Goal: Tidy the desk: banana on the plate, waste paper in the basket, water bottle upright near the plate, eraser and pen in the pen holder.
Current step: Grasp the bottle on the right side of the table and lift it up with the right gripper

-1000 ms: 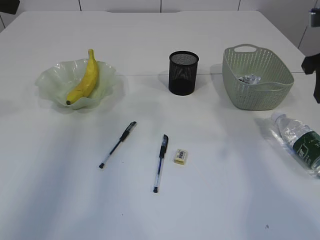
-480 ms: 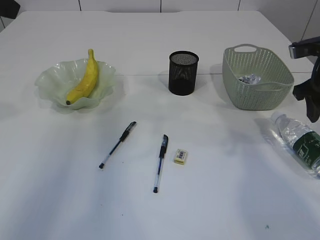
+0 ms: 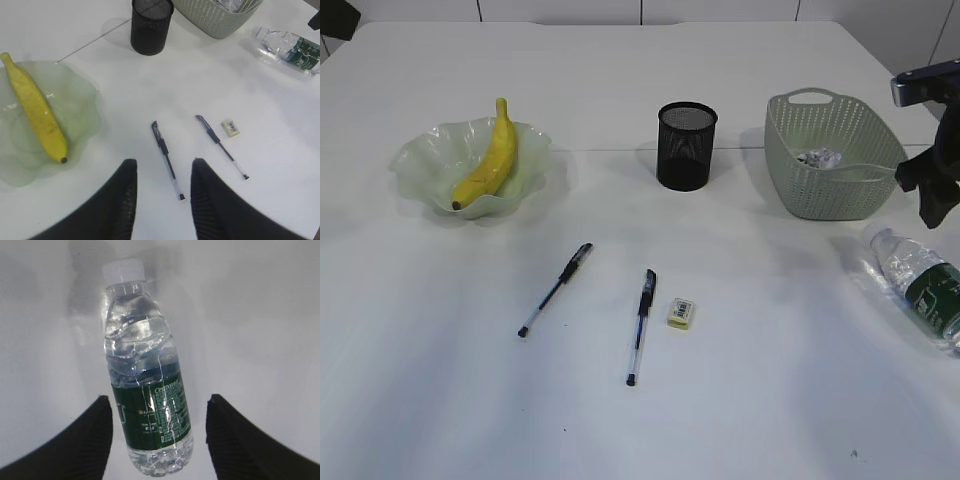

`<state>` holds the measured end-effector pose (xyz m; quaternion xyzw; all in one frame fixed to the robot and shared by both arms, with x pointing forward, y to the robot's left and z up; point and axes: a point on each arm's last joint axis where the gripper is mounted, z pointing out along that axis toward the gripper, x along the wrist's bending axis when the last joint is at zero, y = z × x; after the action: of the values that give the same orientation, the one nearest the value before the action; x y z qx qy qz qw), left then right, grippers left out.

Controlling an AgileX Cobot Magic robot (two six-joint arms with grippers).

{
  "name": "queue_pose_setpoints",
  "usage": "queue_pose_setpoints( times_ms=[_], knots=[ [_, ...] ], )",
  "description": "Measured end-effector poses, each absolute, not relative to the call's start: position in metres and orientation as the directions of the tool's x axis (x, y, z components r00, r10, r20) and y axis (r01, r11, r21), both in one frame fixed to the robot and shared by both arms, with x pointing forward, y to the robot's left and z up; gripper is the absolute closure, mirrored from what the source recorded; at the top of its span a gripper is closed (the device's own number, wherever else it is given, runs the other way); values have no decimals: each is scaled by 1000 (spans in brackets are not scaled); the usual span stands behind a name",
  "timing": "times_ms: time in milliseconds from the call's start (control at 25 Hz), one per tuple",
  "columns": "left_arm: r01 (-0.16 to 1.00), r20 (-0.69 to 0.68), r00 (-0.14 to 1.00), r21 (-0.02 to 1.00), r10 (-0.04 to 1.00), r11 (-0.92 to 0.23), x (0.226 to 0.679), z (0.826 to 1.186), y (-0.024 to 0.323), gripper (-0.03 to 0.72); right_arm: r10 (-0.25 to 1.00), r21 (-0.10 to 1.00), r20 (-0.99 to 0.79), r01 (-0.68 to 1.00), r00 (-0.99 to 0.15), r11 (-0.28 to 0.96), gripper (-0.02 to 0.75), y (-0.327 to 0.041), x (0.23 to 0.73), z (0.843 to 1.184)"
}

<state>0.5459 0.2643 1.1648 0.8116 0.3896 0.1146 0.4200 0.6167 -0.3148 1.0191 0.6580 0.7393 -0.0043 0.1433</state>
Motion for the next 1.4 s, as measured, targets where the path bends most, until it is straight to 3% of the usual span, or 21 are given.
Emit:
queue_pose_setpoints(
  times_ms=[80, 280, 400, 680, 1040, 1400],
  knots=[
    [536, -141, 670, 771, 729, -344, 546, 1165, 264, 438, 972, 180, -217, 974, -94, 135, 281, -315, 617, 1017],
    [536, -141, 670, 771, 729, -344, 546, 1165, 264, 438, 972, 215, -222, 968, -81, 130, 160, -315, 621, 1017],
    [536, -141, 670, 771, 729, -344, 546, 1165, 264, 438, 971, 217, -225, 968, -78, 128, 138, -315, 626, 1012],
    [539, -146, 672, 768, 726, -345, 545, 1165, 264, 438, 972, 156, -212, 979, -100, 134, 147, -314, 639, 984],
    [540, -147, 673, 767, 725, -346, 545, 1165, 264, 438, 974, 162, -159, 969, -161, 187, 150, -309, 641, 983],
    [541, -148, 674, 766, 724, -347, 545, 1164, 264, 437, 968, 104, -151, 970, -202, 219, 150, -308, 648, 958]
  ],
)
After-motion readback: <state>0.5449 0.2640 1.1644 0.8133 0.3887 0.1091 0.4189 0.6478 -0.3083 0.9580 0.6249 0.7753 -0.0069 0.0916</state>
